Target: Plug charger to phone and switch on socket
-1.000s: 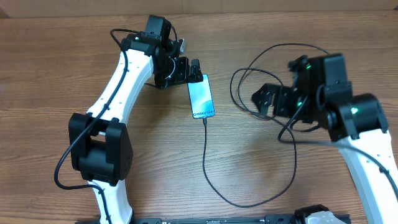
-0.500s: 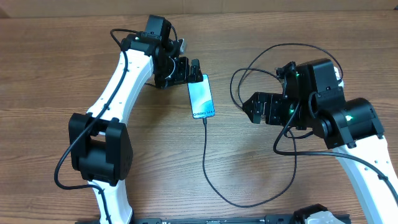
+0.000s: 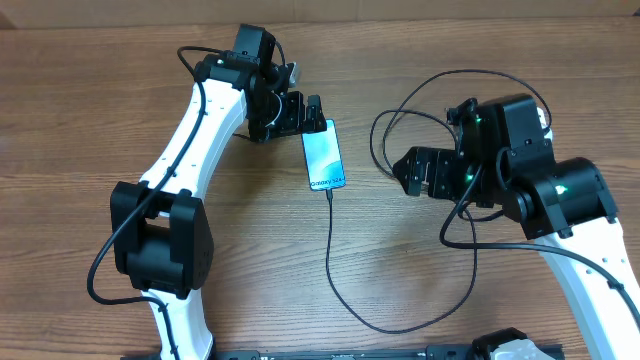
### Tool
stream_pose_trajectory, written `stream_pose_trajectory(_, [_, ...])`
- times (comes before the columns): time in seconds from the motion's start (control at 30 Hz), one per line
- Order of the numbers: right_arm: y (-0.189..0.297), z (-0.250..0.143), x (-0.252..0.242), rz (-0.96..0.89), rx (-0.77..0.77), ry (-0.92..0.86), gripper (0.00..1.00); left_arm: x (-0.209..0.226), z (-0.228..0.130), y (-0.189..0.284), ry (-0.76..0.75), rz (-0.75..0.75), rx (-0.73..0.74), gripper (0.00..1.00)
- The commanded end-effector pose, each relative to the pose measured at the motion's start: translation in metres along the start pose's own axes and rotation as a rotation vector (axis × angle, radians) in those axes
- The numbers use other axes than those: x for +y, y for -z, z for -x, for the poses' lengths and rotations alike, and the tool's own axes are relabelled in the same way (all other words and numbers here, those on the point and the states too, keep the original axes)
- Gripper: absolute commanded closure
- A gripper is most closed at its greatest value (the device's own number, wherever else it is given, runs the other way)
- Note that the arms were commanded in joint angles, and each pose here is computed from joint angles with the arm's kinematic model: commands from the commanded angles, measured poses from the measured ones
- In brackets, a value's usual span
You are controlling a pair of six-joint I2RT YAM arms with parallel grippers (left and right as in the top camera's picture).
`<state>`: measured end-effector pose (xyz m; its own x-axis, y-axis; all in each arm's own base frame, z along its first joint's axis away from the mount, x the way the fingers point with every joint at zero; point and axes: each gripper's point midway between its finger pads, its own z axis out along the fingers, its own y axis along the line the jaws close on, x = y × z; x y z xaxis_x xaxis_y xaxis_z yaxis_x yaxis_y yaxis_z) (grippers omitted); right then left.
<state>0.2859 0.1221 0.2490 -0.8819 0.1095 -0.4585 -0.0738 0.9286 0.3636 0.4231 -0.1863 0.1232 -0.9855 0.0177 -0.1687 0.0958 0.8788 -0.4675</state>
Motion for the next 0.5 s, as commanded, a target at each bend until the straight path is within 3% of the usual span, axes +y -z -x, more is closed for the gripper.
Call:
stream_pose_trajectory(0.0, [0.013, 0.013, -0.007, -0.035, -0.145, 0.022, 0.0, -0.008, 0.007, 0.012, -0.009, -0.008, -0.038, 0.0])
stream_pose_trajectory(0.47, [-0.004, -0.037, -0.032, 0.145, -0.627, 0.125, 0.0, -0.008, 0.007, 0.012, -0.008, -0.007, -0.037, 0.0])
